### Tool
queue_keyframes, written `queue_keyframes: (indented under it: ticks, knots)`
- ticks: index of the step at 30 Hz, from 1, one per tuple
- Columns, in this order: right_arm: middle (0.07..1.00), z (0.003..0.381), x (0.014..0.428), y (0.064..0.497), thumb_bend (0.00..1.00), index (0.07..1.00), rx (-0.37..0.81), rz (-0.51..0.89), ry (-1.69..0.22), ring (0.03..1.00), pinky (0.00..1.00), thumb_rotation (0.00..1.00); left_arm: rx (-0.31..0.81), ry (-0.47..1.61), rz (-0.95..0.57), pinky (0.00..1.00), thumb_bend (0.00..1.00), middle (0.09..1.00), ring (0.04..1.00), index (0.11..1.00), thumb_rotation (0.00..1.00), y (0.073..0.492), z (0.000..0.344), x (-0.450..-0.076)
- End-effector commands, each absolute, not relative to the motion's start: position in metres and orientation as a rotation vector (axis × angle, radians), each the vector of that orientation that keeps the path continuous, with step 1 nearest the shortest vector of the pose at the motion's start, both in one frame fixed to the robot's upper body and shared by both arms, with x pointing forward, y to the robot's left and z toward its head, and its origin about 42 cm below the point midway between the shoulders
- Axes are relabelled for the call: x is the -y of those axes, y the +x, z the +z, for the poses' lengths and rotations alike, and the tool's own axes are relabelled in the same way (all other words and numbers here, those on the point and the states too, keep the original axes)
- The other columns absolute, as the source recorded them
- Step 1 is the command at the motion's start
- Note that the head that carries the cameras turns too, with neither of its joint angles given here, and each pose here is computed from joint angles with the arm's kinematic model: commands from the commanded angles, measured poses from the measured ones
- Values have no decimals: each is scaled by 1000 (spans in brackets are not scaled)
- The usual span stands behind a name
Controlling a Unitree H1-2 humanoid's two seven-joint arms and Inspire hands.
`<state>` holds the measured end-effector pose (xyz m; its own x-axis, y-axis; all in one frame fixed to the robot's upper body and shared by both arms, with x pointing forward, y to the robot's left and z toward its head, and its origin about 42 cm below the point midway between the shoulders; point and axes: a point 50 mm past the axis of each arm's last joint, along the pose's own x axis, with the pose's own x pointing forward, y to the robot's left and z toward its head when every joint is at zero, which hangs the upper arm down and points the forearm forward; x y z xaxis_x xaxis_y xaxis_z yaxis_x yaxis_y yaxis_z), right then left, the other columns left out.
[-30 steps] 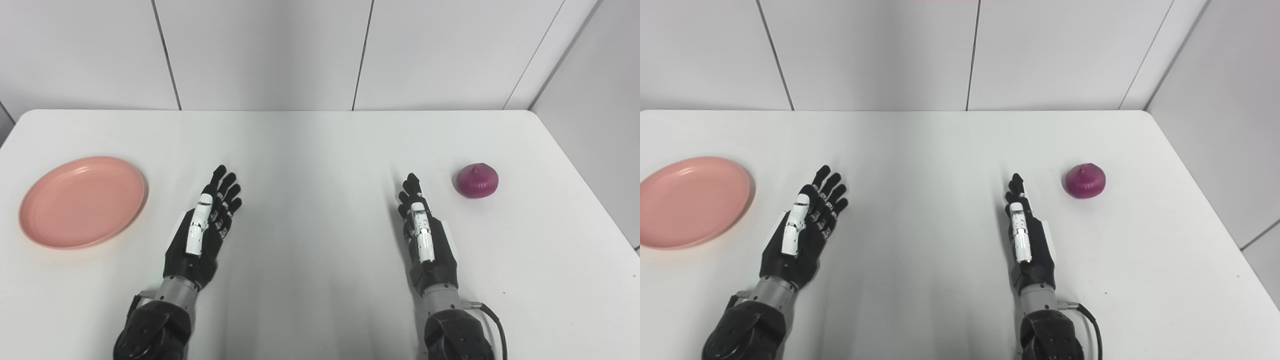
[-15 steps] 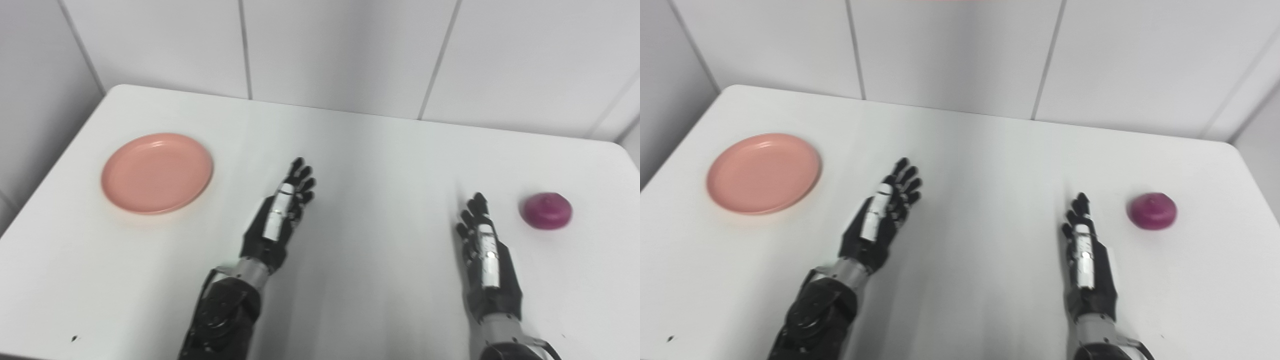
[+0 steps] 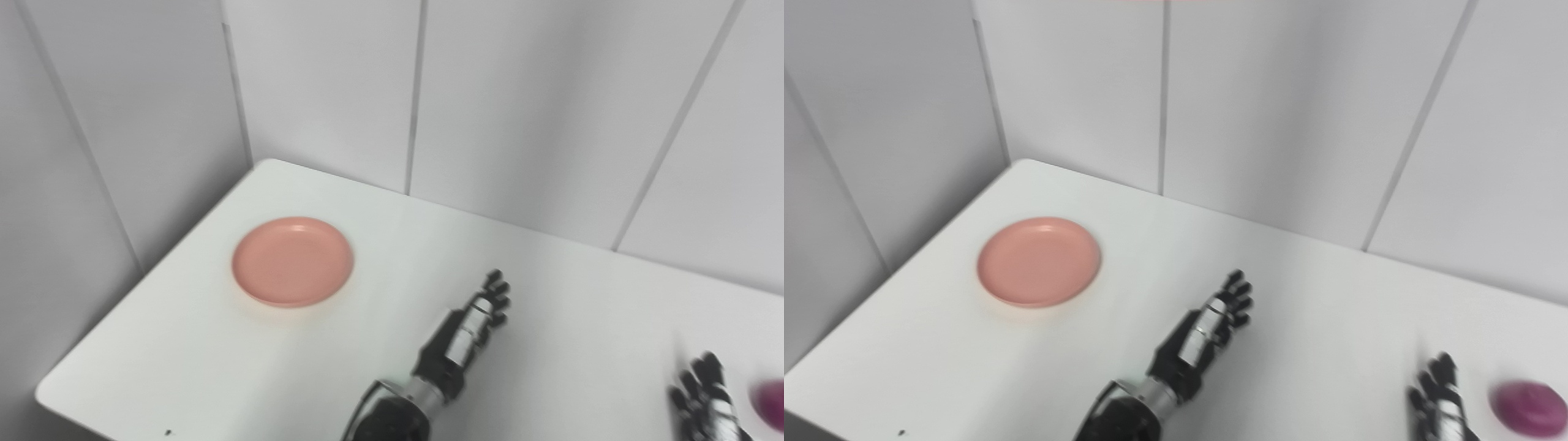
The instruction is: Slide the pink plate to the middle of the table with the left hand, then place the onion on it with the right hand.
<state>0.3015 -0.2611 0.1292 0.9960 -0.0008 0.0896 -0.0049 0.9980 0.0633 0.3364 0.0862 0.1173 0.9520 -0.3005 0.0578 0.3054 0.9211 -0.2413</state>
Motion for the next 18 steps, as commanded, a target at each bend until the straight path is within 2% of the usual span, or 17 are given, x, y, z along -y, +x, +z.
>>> queue_keyframes:
  ticks: [1,7,12,18]
  knots:
    - [1000,116,270,296,368,998,90,-15,48,989,1000,1000,-66,-267,-298,970,411,996,988,991,1000,328,92,-76]
    - [991,119,271,298,382,979,78,-23,57,977,1000,1000,-66,-291,-301,1000,433,1000,1000,997,1000,335,89,-66]
    - [991,120,272,298,342,977,75,-26,74,975,1000,1000,-67,-295,-304,999,431,1000,1000,1000,1000,337,89,-63]
    - [981,121,271,297,344,966,79,-22,68,965,1000,1000,-65,-291,-297,997,422,1000,1000,1000,1000,336,88,-63]
